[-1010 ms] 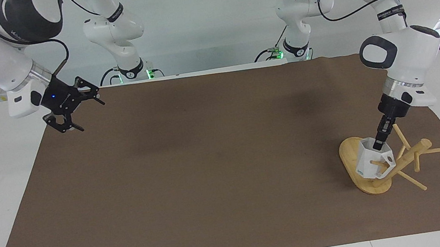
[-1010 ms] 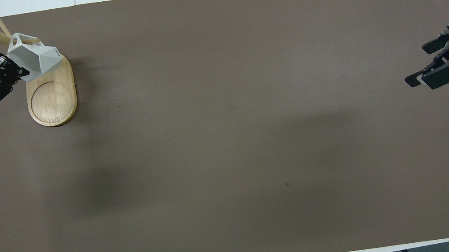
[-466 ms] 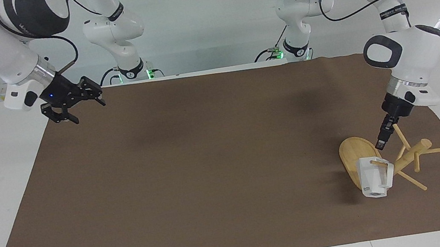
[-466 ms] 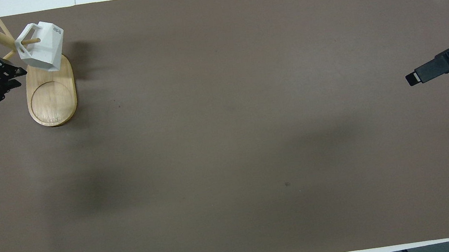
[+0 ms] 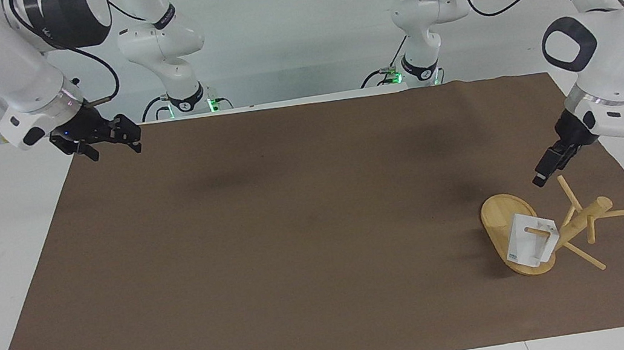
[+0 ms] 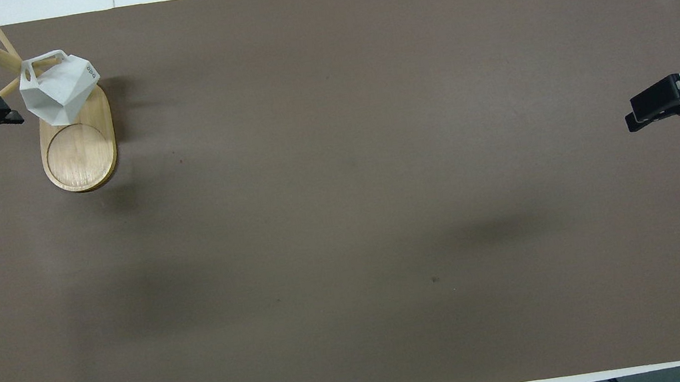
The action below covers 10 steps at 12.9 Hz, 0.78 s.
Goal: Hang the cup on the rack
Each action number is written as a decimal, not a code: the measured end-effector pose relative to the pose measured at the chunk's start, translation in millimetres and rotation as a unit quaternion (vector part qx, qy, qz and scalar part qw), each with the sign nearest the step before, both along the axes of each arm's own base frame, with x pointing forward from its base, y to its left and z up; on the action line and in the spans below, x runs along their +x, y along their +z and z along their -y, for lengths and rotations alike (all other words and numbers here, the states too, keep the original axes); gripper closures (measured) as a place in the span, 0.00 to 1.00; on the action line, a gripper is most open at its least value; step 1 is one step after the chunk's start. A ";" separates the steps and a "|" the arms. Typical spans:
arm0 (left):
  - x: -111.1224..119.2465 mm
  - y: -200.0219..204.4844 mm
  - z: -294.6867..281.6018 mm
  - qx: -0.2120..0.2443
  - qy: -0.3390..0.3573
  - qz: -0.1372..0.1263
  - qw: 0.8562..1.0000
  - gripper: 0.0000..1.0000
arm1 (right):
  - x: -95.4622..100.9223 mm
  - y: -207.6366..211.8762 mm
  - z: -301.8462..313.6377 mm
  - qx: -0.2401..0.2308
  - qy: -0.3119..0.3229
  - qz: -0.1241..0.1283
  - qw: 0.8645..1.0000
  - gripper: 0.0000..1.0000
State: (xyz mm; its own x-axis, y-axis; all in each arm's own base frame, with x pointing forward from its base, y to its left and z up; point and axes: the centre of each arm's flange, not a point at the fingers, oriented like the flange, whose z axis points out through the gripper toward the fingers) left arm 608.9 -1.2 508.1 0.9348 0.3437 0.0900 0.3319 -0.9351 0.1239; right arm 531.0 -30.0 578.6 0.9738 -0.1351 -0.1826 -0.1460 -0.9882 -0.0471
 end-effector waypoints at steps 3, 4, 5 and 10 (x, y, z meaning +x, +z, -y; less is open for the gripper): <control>-13.8 52.8 4.2 0.031 -0.077 -0.053 0.995 0.00 | -3.1 -1.8 31.4 -0.010 -0.037 -0.004 0.999 0.00; -17.9 64.0 6.2 0.051 -0.104 -0.067 0.991 0.00 | -4.4 -1.7 42.2 -0.004 -0.019 -0.002 1.000 0.00; -21.6 74.3 12.5 0.073 -0.130 -0.077 0.986 0.00 | -5.5 -1.3 50.2 0.003 0.013 0.002 1.000 0.00; -37.8 110.8 32.2 0.095 -0.193 -0.121 0.969 0.00 | -3.9 6.1 49.9 -0.007 0.021 0.010 1.000 0.00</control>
